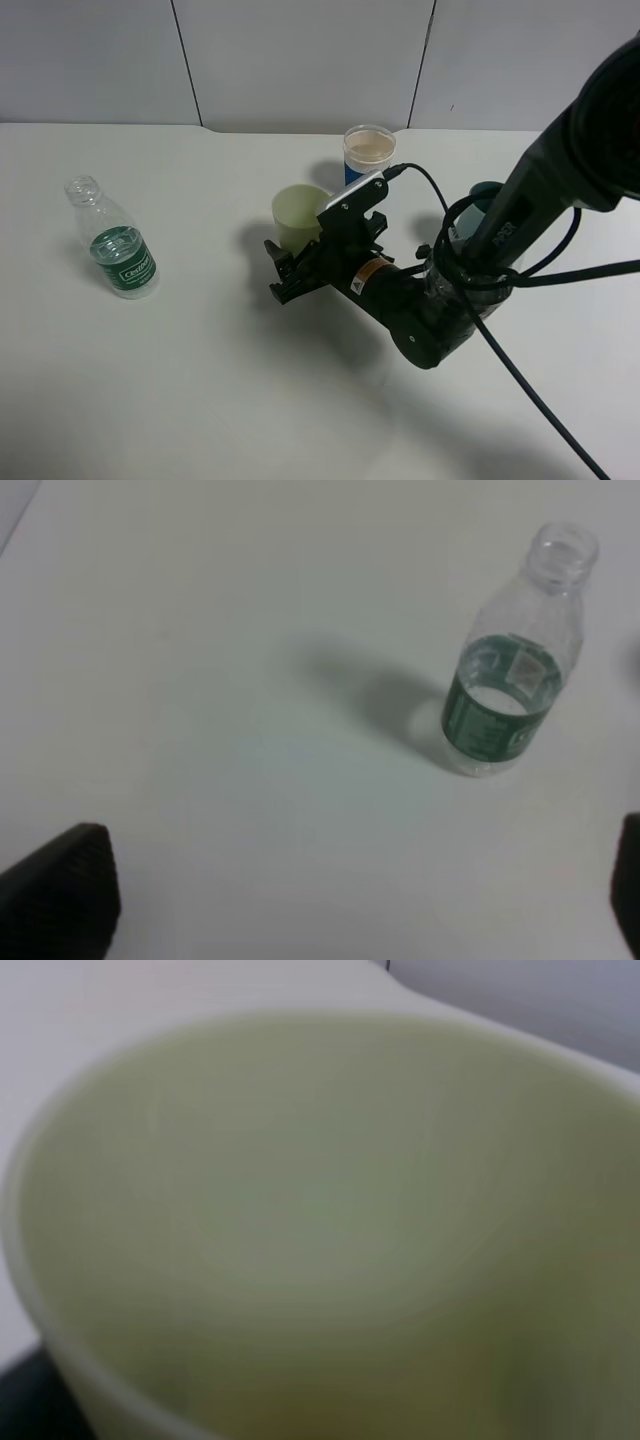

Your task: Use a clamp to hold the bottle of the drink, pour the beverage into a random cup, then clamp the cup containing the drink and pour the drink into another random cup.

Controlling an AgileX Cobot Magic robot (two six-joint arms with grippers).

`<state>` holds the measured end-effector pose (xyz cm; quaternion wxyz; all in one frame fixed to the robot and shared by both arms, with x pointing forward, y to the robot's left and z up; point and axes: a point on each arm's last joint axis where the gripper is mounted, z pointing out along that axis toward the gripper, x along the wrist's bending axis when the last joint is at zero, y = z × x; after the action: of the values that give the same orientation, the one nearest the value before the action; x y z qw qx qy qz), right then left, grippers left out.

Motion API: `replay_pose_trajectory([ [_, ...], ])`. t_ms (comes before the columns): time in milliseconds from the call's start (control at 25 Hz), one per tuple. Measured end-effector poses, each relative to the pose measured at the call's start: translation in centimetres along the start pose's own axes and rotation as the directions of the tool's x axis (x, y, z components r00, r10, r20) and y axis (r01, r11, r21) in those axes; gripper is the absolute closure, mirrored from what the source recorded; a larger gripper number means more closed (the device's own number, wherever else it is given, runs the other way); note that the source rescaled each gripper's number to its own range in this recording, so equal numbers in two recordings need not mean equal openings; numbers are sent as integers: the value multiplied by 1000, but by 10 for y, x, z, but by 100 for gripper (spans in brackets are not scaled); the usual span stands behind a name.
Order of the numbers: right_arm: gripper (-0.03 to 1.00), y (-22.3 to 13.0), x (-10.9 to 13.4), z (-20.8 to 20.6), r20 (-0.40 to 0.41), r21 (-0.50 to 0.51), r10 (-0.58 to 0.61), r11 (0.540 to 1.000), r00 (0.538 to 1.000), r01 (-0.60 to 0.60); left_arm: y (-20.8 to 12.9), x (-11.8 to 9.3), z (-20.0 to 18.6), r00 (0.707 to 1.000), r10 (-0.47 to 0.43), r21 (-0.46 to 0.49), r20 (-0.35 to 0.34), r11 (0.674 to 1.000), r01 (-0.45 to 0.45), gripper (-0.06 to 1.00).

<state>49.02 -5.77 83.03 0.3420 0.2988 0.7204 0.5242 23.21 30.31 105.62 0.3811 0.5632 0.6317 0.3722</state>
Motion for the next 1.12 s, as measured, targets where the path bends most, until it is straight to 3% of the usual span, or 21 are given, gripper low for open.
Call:
replay_pose_trajectory([
  [40,50,-2,0,0,-1,5,-1,1000,1000,1,0,0,0,1000,0,0,0,1000,0,-6],
  [80,50,-2,0,0,-1,5,-1,1000,1000,1,0,0,0,1000,0,0,0,1000,0,-6],
  [160,17,-2,0,0,3,10,0,1000,1000,0,0,0,0,1000,0,0,0,1000,0,-6],
  [240,4,-1,-1,0,12,8,1,1000,1000,-1,0,0,0,1000,0,0,0,1000,0,-6],
  [360,-2,7,-2,-1,14,4,-1,1000,1000,1,0,0,0,1000,0,0,0,1000,0,-6],
  [680,-2,38,-2,-6,8,-14,16,1000,1000,-16,0,0,0,1000,0,0,0,1000,0,-6],
  [960,-3,87,-7,-29,-54,159,-31,986,998,39,0,0,0,1000,0,0,0,1000,0,-6],
  [1120,-3,119,-14,-48,-84,155,-81,984,993,93,0,0,0,1000,0,0,0,1000,0,-6],
])
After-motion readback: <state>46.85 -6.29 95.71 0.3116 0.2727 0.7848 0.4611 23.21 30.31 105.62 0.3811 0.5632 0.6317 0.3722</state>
